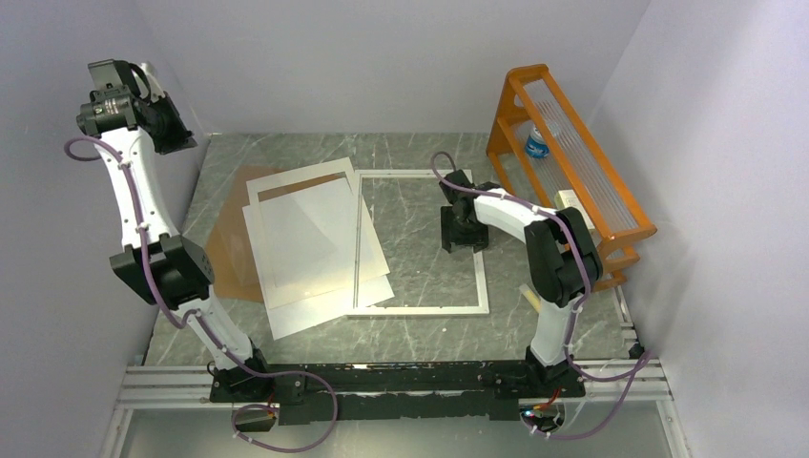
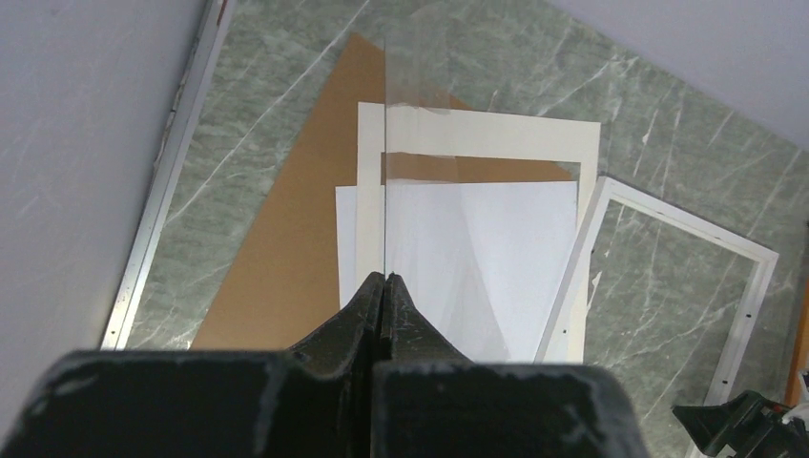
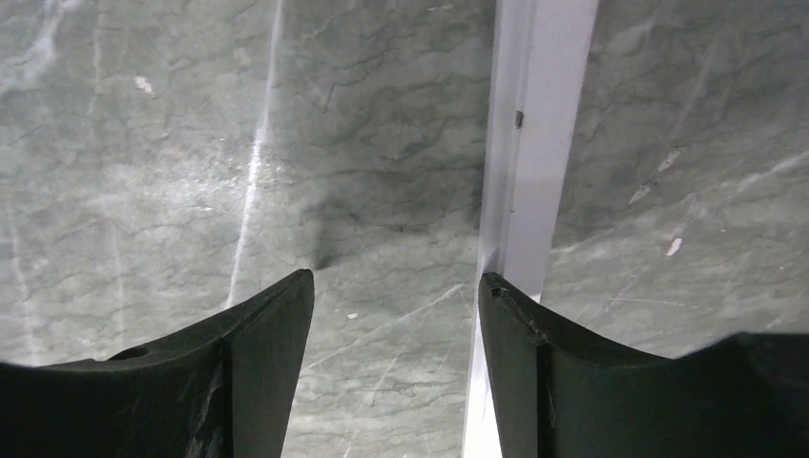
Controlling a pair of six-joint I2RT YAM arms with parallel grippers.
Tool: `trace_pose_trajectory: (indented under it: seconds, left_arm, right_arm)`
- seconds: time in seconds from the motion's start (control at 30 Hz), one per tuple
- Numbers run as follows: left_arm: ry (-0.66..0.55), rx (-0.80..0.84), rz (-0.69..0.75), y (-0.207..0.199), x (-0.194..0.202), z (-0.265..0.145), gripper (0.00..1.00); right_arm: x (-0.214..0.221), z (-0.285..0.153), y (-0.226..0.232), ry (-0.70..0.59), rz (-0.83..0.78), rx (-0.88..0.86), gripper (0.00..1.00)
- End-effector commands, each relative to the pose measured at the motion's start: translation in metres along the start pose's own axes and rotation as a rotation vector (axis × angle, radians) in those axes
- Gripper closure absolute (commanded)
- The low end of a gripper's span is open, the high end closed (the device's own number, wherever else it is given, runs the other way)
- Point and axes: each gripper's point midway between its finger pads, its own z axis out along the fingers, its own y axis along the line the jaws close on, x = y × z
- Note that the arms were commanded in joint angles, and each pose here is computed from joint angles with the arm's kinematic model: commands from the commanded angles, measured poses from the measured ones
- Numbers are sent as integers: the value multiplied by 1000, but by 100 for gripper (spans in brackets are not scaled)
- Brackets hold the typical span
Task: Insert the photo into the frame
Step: Move the photo frame to the center of the board.
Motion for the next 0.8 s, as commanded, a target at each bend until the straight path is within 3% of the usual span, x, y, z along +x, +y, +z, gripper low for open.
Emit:
trace_pose_trajectory:
  seconds: [0.0,0.23,0.43,0.77]
  left_arm:
    - [-142,115,70,-30,-27,-47,97]
    - [-133,558,170,-107,-16,-75,97]
    - [-196,681,221,-136,-21,-111,97]
    - [-387,927,298,-183,-30,-209,98]
  right_arm:
    - [-34,-41,34,-107,-7,-173,33]
    - [-85,-116,95,-261,-5,-451,27]
    - [-124,-190,127,-432,6,-678,17]
    - [-160,-277,148,-671,2,-923,7]
